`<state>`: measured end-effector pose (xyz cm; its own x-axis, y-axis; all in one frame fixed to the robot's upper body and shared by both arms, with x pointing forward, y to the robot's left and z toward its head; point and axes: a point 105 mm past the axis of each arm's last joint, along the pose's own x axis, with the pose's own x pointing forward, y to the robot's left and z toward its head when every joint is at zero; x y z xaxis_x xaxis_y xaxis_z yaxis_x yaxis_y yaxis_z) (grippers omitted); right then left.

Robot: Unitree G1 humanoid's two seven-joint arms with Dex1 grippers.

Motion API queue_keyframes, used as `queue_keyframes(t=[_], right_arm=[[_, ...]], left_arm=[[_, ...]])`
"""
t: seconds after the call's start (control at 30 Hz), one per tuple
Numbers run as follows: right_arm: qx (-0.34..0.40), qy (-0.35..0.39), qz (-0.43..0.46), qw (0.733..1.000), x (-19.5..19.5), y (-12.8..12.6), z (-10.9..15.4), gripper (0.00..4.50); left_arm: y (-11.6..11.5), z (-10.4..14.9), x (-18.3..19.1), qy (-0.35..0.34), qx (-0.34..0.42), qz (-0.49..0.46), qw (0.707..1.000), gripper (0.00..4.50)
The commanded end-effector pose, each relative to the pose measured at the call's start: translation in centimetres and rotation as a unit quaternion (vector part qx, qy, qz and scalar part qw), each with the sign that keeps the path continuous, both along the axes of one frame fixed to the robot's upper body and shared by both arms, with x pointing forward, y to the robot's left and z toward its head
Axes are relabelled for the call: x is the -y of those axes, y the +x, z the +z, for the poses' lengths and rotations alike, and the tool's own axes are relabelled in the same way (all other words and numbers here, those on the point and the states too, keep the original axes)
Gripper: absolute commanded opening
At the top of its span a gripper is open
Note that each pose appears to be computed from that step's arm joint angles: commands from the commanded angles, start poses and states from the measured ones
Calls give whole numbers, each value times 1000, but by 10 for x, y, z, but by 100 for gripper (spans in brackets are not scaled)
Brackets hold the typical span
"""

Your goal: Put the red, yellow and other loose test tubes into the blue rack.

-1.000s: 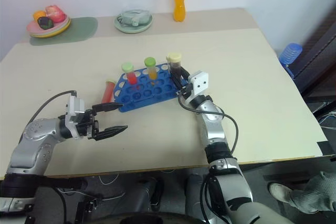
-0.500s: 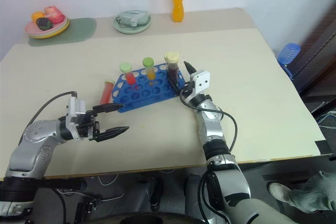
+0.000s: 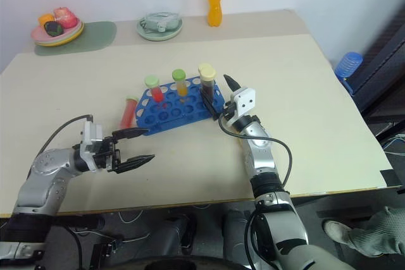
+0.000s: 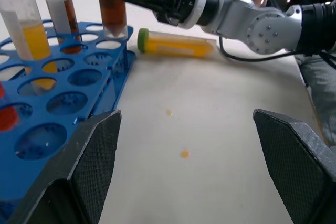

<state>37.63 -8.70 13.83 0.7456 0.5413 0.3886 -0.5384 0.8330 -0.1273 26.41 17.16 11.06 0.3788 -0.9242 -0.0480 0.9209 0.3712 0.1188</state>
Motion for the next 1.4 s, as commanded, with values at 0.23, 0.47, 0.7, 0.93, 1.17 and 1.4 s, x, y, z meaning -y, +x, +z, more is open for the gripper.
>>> queue_keyframes(t=[0.23,0.47,0.7,0.93,1.17,1.4], right_arm=[[21,-5,2,1000,3,3,15,446],[20,-5,16,1000,-1,3,17,311],[22,-9,23,999,-4,2,18,85],[27,-11,18,999,-2,3,21,85],[28,-15,9,999,6,5,22,85],[10,-21,22,999,2,-1,9,85]], left_arm=[[1,4,0,-1,21,-4,1000,414],[0,7,2,-1,24,-1,1000,414],[0,14,8,0,27,0,1000,414],[1,16,10,0,24,0,1000,414],[2,13,9,-1,22,-1,1000,414],[-2,12,5,0,20,-2,1000,414]])
